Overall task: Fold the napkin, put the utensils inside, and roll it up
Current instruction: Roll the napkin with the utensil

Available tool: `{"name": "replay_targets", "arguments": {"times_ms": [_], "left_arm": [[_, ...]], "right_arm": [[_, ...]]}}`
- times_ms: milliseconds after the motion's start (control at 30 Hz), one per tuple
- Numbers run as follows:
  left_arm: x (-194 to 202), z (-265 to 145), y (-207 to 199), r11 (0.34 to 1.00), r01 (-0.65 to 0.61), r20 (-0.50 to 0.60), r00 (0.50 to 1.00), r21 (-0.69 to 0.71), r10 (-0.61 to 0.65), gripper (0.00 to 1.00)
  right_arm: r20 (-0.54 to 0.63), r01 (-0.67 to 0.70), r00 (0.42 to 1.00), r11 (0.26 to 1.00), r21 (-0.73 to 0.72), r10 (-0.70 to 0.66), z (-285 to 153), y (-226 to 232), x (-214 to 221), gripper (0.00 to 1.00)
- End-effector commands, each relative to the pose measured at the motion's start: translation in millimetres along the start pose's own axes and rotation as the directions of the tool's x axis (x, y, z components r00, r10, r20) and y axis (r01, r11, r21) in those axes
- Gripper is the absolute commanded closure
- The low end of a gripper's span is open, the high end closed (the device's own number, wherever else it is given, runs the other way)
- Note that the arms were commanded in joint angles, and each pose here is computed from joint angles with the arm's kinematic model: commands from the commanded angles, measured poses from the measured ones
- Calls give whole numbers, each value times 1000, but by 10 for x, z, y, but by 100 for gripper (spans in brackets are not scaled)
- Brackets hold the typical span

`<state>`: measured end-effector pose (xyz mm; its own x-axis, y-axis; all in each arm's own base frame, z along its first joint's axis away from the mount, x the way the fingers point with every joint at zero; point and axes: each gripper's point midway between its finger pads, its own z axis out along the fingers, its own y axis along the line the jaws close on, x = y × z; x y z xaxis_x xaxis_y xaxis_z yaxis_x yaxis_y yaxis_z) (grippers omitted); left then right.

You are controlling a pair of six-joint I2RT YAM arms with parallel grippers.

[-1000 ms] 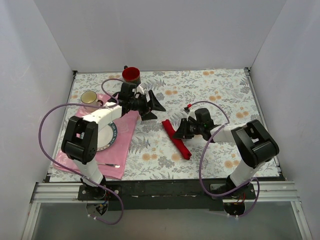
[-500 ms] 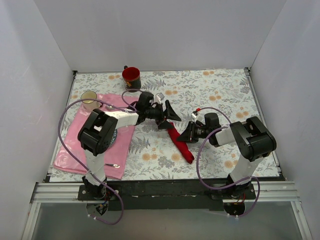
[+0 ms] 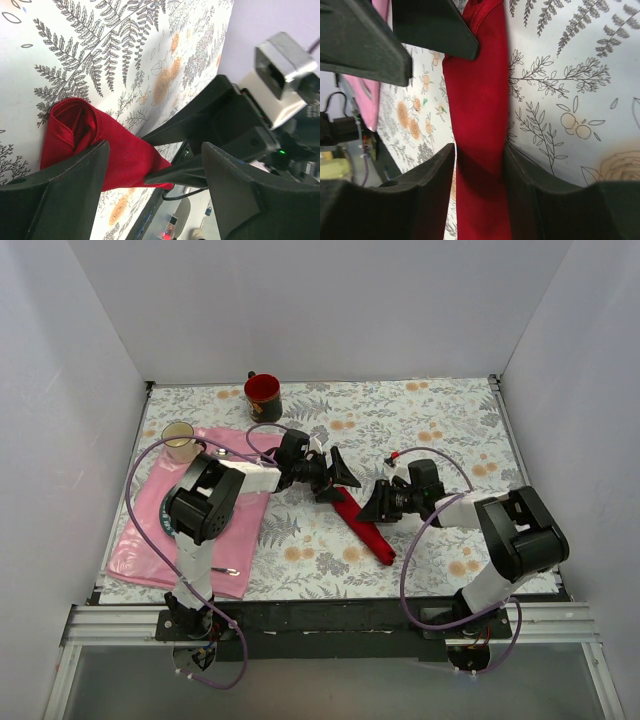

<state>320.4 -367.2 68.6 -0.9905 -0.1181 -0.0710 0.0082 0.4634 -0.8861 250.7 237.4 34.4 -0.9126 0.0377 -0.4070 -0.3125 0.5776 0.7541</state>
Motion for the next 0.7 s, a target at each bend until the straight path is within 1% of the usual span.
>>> {"name": "replay_targets", "arguments": {"times_ms": [0, 33, 67, 167, 233, 267, 333, 367, 433, 467, 500, 533, 567, 600, 633, 667], "left_arm": [[-48, 20, 97, 999, -29, 17, 999, -38, 29, 26], [-53, 27, 119, 999, -25, 16, 1000, -41, 26, 26], [-53, 27, 118, 999, -23, 16, 1000, -41, 24, 26], [-51, 33, 132, 999, -25, 15, 1000, -43, 25, 26], [-54, 35, 133, 999, -27, 13, 1000, -45, 28, 26], [-55, 34, 126, 999, -28, 13, 1000, -43, 29, 26], [-65, 31, 113, 998, -34, 14, 999, -44, 35, 26], [-75, 30, 120, 998, -35, 15, 999, -47, 35, 26], [-79, 28, 107, 998, -36, 11, 999, -49, 37, 26], [-81, 31, 91, 998, -45, 9, 999, -47, 46, 26], [-88, 22, 93, 998, -40, 9, 999, -55, 41, 26], [-111, 21, 57, 997, -47, 10, 999, -53, 47, 26], [-113, 23, 49, 997, -48, 9, 999, -58, 48, 26], [-111, 13, 66, 997, -35, 5, 999, -73, 35, 26], [-129, 10, 47, 996, -30, 6, 1000, -79, 31, 26], [-167, 0, -3, 996, -13, 10, 1000, -85, 14, 25]], "right_arm": [[-51, 91, 995, 986, 142, -84, -146, -43, -14, 46], [-77, 106, 993, 981, 164, -94, -169, -44, 29, 45], [-66, 127, 991, 972, 198, -116, -181, -81, -4, 44], [-103, 150, 987, 950, 272, -126, -256, -159, 151, 43], [-119, 168, 983, 939, 299, -138, -268, -186, 244, 43], [-126, 162, 984, 924, 347, -125, -295, -284, 318, 43], [-135, 173, 982, 905, 390, -130, -320, -343, 409, 44], [-133, 164, 984, 886, 434, -118, -353, -427, 458, 46], [-129, 180, 982, 882, 435, -136, -376, -381, 471, 48], [-116, 200, 979, 869, 453, -165, -385, -350, 394, 48], [-137, 255, 967, 859, 444, -217, -381, -246, 401, 48], [-142, 292, 956, 847, 445, -255, -377, -176, 355, 46], [-143, 326, 945, 817, 476, -294, -395, -155, 280, 42], [-179, 400, 916, 792, 461, -359, -371, -3, 236, 38], [-187, 436, 899, 762, 478, -396, -368, 38, 179, 29], [-206, 471, 879, 712, 521, -430, -394, 9, 118, 25]]}}
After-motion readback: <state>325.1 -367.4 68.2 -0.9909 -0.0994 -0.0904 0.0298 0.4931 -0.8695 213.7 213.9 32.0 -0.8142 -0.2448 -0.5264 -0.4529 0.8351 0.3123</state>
